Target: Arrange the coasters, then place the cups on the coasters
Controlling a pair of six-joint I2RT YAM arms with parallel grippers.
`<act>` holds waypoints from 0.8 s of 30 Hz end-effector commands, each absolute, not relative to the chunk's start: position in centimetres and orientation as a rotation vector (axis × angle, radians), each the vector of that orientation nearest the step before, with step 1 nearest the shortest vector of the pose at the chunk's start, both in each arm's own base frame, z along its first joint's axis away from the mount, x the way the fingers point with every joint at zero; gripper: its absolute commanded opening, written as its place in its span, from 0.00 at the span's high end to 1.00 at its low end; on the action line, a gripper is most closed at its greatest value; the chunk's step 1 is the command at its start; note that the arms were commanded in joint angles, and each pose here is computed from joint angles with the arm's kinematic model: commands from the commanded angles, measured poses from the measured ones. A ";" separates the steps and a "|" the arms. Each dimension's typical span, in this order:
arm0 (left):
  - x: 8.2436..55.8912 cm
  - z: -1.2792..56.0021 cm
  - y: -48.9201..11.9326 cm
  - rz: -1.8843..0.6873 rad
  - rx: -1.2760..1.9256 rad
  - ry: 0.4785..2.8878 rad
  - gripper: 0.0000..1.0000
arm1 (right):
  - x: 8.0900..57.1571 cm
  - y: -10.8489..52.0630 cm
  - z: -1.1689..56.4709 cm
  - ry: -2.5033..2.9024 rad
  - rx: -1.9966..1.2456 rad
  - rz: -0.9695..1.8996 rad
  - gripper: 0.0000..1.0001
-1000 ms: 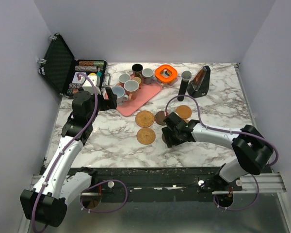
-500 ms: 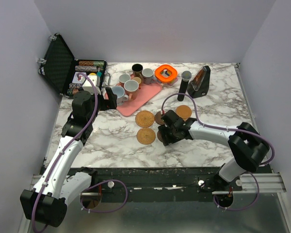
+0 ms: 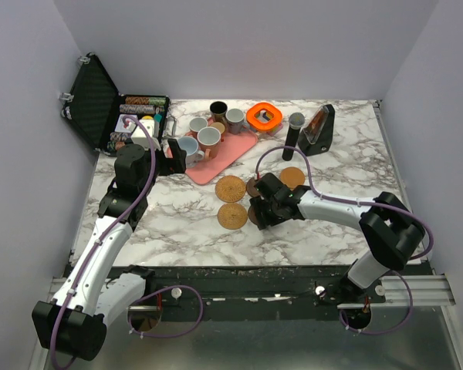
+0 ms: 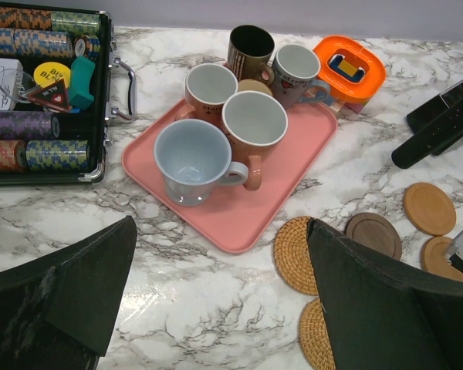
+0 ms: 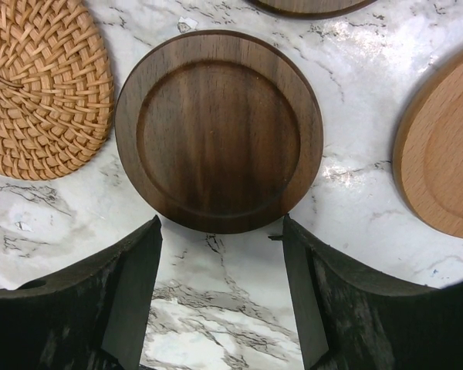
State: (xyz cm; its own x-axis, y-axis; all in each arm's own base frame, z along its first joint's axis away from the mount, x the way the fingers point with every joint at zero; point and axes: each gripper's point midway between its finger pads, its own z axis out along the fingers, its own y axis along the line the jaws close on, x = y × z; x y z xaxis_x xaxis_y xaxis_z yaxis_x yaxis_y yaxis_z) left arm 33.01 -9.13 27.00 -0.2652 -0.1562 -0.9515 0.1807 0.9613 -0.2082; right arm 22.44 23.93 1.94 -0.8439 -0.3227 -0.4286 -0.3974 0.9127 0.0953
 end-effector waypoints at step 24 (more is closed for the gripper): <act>33.1 27.0 -9.1 -0.321 0.010 1.805 0.01 | 22.8 23.3 0.7 2.686 -0.473 0.177 0.24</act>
State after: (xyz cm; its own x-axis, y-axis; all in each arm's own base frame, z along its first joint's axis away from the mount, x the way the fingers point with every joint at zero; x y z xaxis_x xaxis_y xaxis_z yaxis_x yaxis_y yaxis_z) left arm 33.01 -9.13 27.00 -0.2652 -0.1562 -0.9515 0.1807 0.9613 -0.2082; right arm 23.20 24.18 1.92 -0.8449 -0.3046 -0.4397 -0.3759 0.9229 0.0831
